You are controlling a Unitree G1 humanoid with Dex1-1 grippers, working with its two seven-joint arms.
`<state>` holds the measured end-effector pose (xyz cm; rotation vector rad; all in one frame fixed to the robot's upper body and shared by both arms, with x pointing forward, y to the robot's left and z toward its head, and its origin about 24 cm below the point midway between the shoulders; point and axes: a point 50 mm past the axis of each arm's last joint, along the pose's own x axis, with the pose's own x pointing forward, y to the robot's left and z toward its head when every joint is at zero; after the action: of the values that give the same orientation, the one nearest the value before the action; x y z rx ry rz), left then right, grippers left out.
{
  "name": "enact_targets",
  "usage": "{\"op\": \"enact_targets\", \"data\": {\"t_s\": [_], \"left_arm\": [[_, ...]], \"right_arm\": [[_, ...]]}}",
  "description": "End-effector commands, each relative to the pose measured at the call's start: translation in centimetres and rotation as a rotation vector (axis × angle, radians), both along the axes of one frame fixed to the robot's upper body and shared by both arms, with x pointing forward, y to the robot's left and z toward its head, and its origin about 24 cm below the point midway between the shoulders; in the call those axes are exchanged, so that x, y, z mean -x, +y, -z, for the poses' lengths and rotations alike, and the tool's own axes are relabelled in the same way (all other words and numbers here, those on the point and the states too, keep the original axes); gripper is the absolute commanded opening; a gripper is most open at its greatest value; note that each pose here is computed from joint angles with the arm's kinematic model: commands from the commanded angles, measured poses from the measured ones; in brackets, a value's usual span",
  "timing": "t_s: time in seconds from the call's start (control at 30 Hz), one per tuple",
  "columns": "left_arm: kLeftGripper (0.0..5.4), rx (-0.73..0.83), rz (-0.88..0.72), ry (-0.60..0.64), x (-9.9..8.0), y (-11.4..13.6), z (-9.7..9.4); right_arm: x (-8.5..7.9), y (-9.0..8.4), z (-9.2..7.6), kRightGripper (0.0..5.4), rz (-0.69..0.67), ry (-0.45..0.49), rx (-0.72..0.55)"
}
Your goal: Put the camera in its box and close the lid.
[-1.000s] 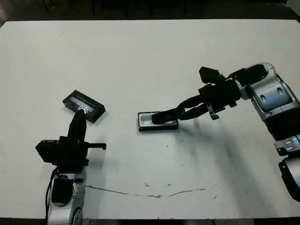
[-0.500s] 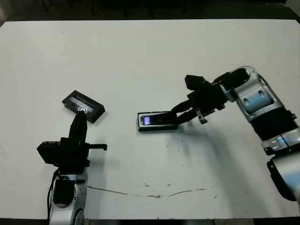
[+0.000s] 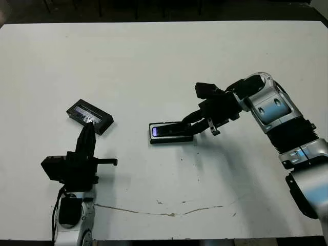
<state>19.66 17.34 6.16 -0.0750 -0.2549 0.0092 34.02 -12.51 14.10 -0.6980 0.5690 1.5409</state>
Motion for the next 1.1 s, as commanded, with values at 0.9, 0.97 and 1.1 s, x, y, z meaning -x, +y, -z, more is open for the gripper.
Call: {"op": "enact_targets", "data": {"t_s": [0.9, 0.97, 1.1], "left_arm": [[0.00, -0.014, -0.007, 0.033, 0.2, 0.4, 0.7], [0.00, -0.014, -0.006, 0.030, 0.2, 0.3, 0.7], [0.00, -0.016, -0.010, 0.031, 0.2, 0.2, 0.6]], "right_arm": [[0.5, -3.0, -4.6, 4.75, -0.141, -0.251, 0.043], [0.4, -3.3, -4.8, 5.13, -0.087, -0.278, -0.008], [0.6, -3.6, -4.8, 5.39, 0.155, -0.300, -0.186]]}}
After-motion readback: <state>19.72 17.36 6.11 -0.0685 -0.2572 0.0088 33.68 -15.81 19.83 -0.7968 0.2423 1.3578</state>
